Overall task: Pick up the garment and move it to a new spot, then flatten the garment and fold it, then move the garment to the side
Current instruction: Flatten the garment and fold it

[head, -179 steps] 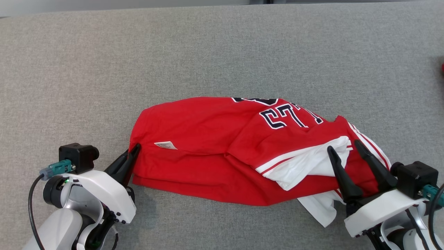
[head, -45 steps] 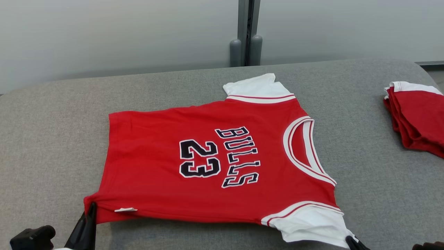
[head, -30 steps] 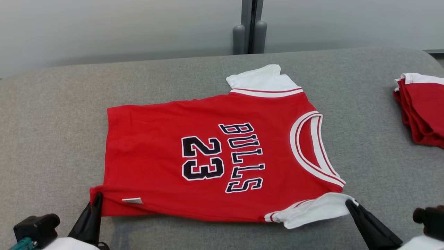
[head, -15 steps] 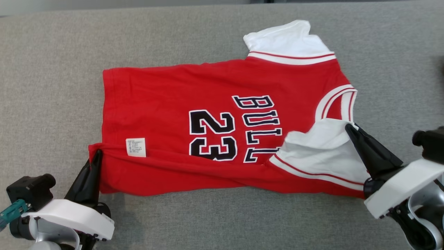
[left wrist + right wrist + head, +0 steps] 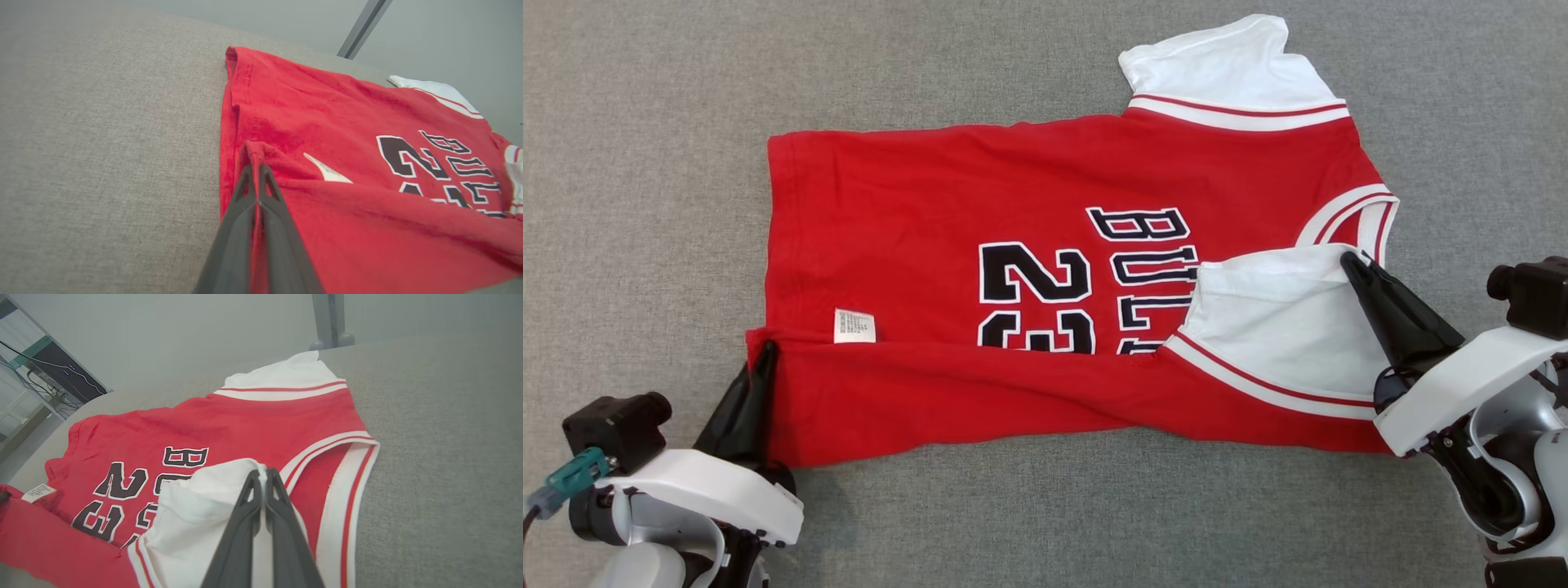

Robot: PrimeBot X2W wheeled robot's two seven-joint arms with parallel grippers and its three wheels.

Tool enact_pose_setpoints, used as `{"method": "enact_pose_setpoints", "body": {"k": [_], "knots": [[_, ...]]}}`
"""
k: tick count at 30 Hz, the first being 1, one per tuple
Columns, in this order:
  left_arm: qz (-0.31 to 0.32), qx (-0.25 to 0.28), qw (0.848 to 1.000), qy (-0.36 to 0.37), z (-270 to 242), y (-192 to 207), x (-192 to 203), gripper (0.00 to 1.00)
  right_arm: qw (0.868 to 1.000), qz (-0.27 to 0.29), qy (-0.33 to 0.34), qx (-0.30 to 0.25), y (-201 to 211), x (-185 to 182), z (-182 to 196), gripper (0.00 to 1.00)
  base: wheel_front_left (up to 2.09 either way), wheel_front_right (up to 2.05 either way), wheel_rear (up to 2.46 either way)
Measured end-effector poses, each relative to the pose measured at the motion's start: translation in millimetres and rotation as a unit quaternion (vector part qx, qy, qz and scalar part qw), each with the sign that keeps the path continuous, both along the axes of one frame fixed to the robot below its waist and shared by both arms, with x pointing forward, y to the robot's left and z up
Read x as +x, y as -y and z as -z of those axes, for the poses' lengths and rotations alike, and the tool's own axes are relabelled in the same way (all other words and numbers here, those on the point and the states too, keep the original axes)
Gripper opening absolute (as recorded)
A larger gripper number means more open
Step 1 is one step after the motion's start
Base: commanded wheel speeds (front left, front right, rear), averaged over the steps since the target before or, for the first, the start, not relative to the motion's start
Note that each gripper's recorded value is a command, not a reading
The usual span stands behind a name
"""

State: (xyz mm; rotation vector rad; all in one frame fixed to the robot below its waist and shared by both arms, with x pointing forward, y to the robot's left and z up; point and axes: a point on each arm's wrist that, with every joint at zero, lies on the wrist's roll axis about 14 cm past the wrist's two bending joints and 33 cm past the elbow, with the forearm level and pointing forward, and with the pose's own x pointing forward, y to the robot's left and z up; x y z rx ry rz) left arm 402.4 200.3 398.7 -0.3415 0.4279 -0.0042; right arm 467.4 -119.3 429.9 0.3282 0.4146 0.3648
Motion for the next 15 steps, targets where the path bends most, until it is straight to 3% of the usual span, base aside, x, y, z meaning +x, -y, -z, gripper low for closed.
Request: {"method": "enact_pose_setpoints", "body": {"k": [1, 2, 3, 4, 11, 15], "knots": [[0.003, -0.002, 1.0, -0.003, 2, 2, -1, 0.15, 1.0, 0.001, 0.0, 0.002, 0, 0, 1, 0.0, 0.0, 0.0, 0.0], [0.003, -0.002, 1.0, -0.005, 4, 2, -2, 0.4, 1.0, 0.0, 0.004, 0.005, -1, 0, 1, 0.05, 0.0, 0.0, 0.0], [0.002, -0.003, 1.0, -0.003, 4, 3, -2, 1.0, 1.0, -0.002, 0.01, 0.004, -2, 0, -1, 0.46, 0.0, 0.0, 0.0], [0.002, -0.002, 1.0, -0.002, 3, 3, -1, 1.0, 1.0, -0.002, 0.019, 0.004, -2, 1, -4, 1.0, 0.0, 0.0, 0.0], [-0.02, 0.011, 0.997, 0.075, -26, -1, 9, 1.0, 0.993, 0.026, 0.111, -0.014, 12, 1, -32, 1.0, 0.0, 0.0, 0.0], [-0.033, 0.028, 0.989, 0.139, -58, -5, 20, 1.0, 0.98, 0.068, 0.183, -0.027, 29, 1, -59, 1.0, 0.0, 0.0, 0.0]]}}
